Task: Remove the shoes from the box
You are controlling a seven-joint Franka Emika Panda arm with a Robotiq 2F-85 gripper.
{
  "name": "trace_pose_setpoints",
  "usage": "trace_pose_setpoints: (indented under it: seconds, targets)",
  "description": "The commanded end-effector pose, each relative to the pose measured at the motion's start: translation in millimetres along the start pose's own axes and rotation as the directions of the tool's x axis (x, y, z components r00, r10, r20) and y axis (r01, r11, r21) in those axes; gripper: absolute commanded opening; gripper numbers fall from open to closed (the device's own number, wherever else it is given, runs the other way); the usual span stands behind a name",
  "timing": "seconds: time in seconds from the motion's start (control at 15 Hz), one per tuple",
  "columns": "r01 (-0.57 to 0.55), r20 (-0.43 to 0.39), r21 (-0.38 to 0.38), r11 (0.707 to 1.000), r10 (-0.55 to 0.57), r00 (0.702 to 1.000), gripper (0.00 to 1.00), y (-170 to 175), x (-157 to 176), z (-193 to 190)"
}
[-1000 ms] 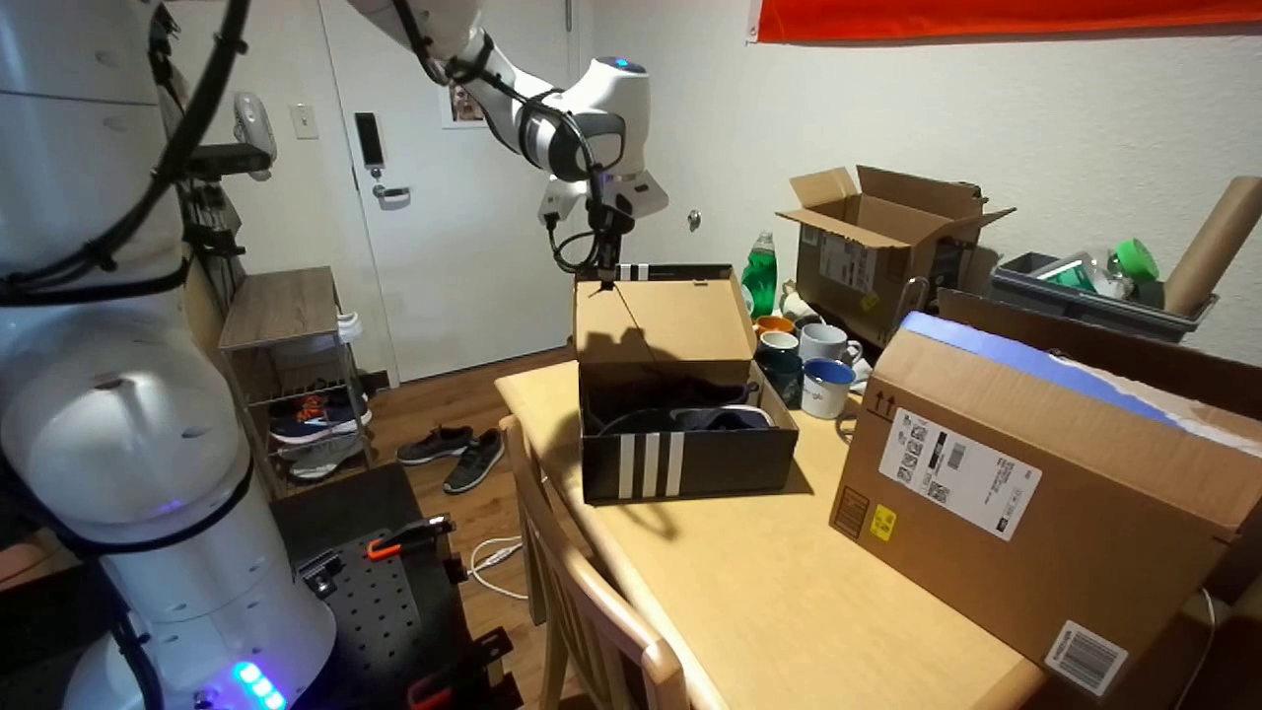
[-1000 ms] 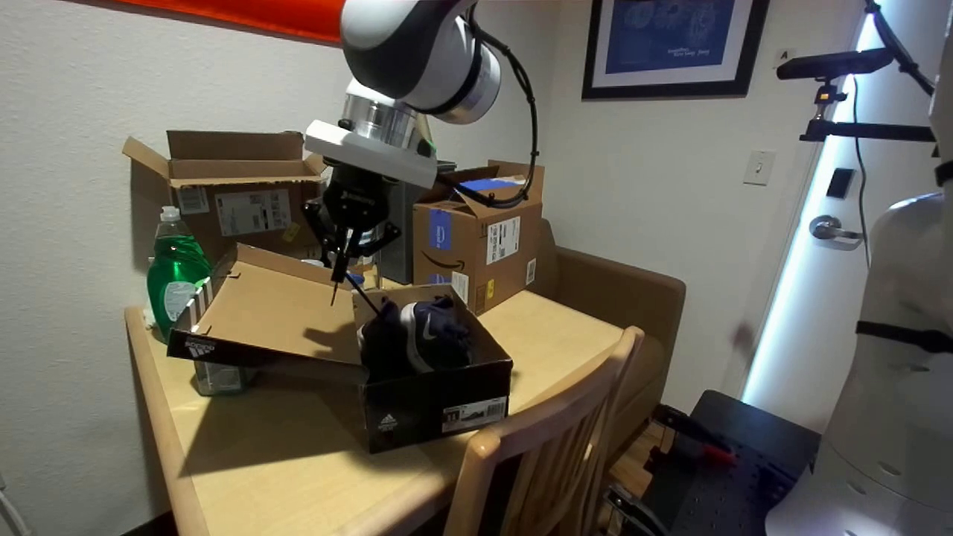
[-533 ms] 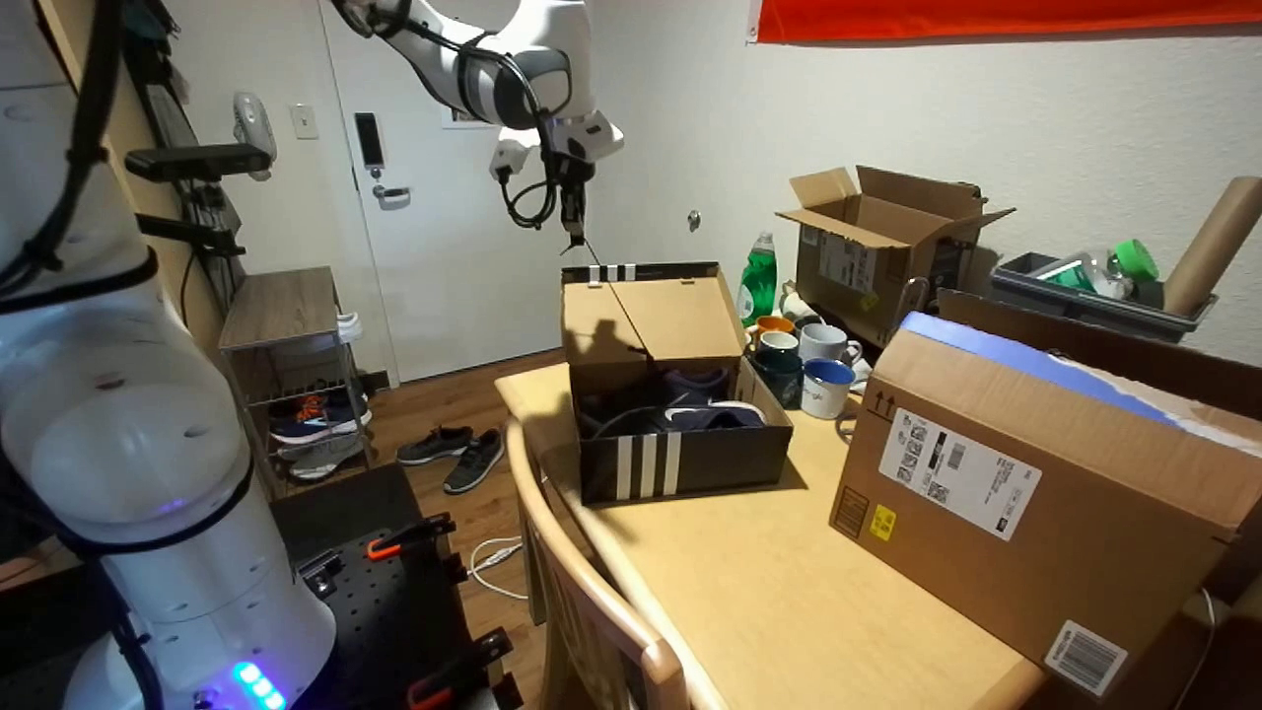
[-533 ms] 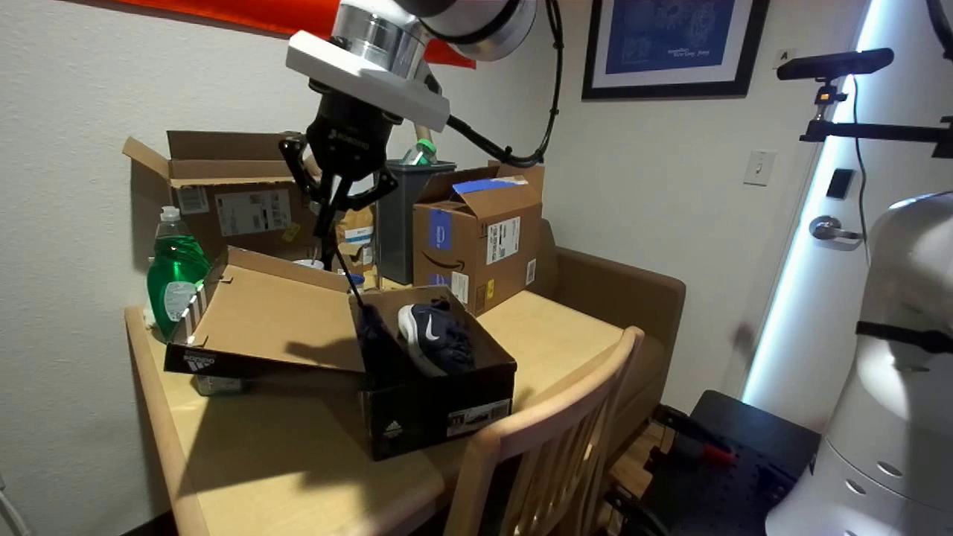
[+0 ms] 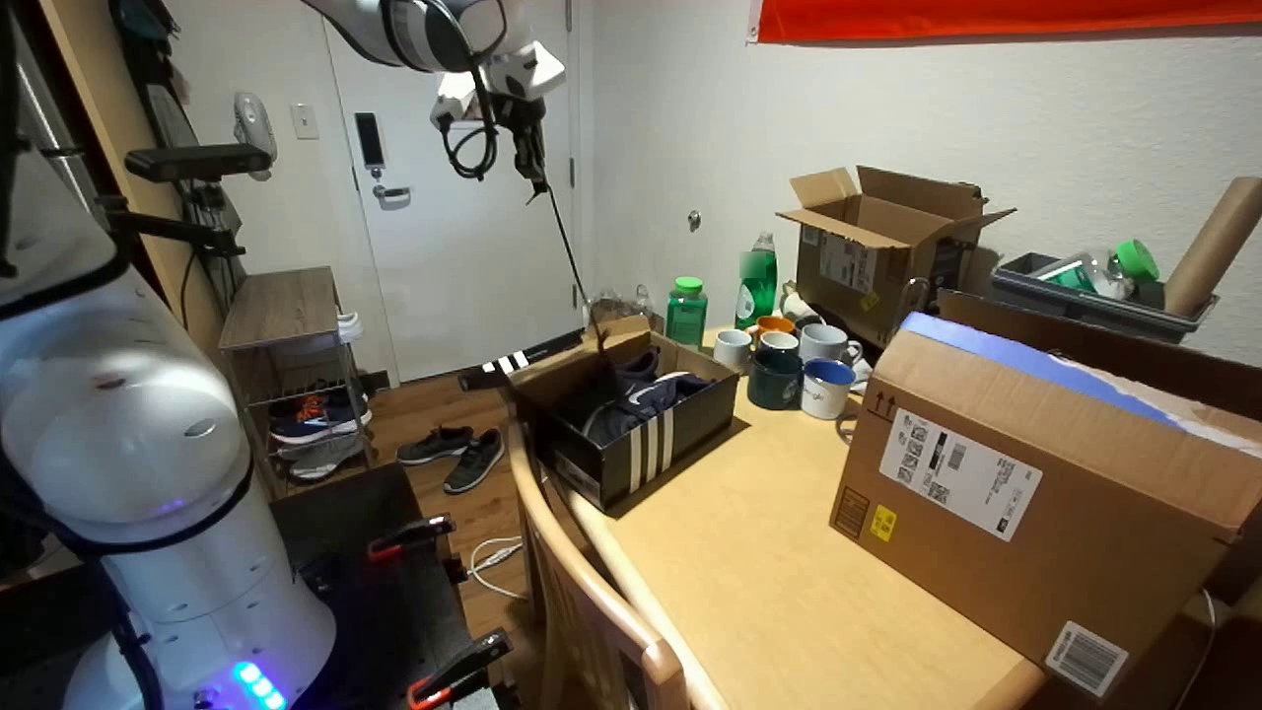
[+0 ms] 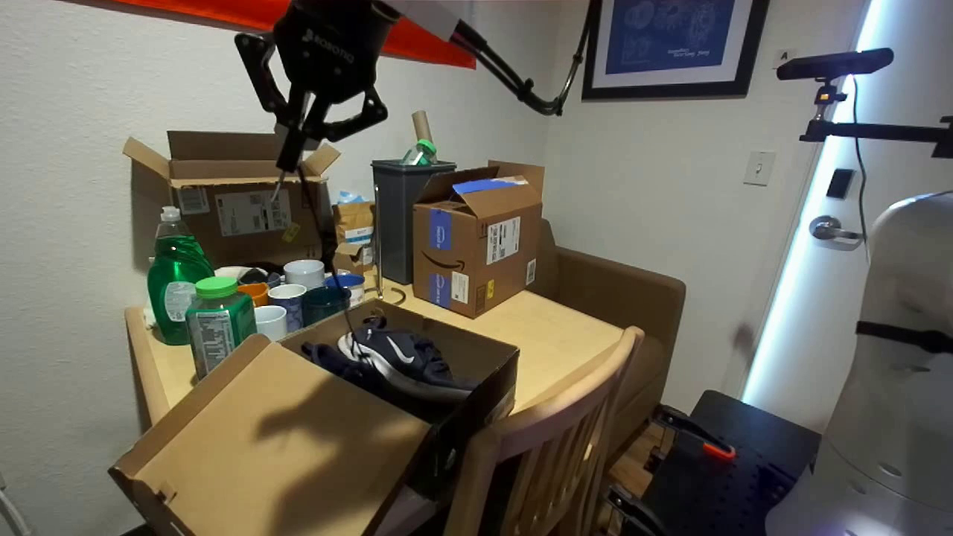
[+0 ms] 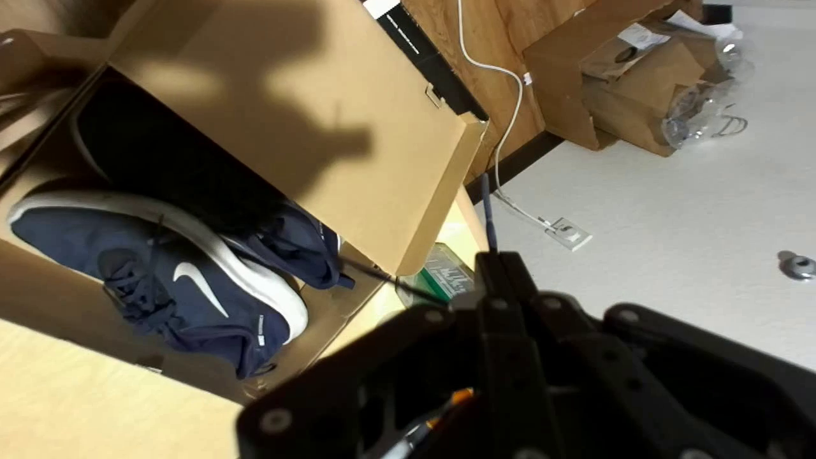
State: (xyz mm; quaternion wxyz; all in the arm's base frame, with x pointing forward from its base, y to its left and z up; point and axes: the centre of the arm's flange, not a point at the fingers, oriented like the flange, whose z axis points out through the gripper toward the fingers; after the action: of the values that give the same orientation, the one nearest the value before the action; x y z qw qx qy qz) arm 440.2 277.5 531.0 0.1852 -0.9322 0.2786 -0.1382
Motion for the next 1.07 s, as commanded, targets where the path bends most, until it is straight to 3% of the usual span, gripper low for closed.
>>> trace_pose_setpoints:
  seconds: [0.0, 0.07, 0.33, 0.47, 0.53, 0.6, 0.67, 0.73, 0.87, 1.0]
  targets:
    - [-0.035, -0.054, 0.049, 0.998, 0.038, 0.998, 0.28, 7.1, -10.3, -31.3]
    - [-0.041, -0.061, 0.062, 0.997, 0.044, 0.997, 0.02, 8.2, -9.7, -36.3]
    - [-0.034, -0.085, 0.094, 0.995, 0.042, 0.995, 0.01, 10.2, -17.8, -55.1]
    - [-0.020, -0.113, 0.100, 0.995, 0.031, 0.993, 0.05, 9.8, -24.3, -61.3]
    - [-0.008, -0.114, 0.112, 0.994, 0.021, 0.993, 0.27, 11.0, -26.7, -64.2]
    - [0.001, -0.117, 0.129, 0.992, 0.015, 0.993, 0.30, 14.4, -28.2, -66.0]
    - [0.003, -0.090, 0.095, 0.995, 0.006, 0.996, 0.32, 0.6, -18.1, -61.2]
    - [0.005, -0.093, 0.097, 0.995, 0.004, 0.996, 0.14, 1.0, -19.6, -62.0]
    - [0.006, -0.092, 0.097, 0.995, 0.003, 0.996, 0.27, 0.8, -20.1, -61.6]
    - [0.005, -0.090, 0.093, 0.996, 0.003, 0.996, 0.32, 1.1, -19.3, -59.4]
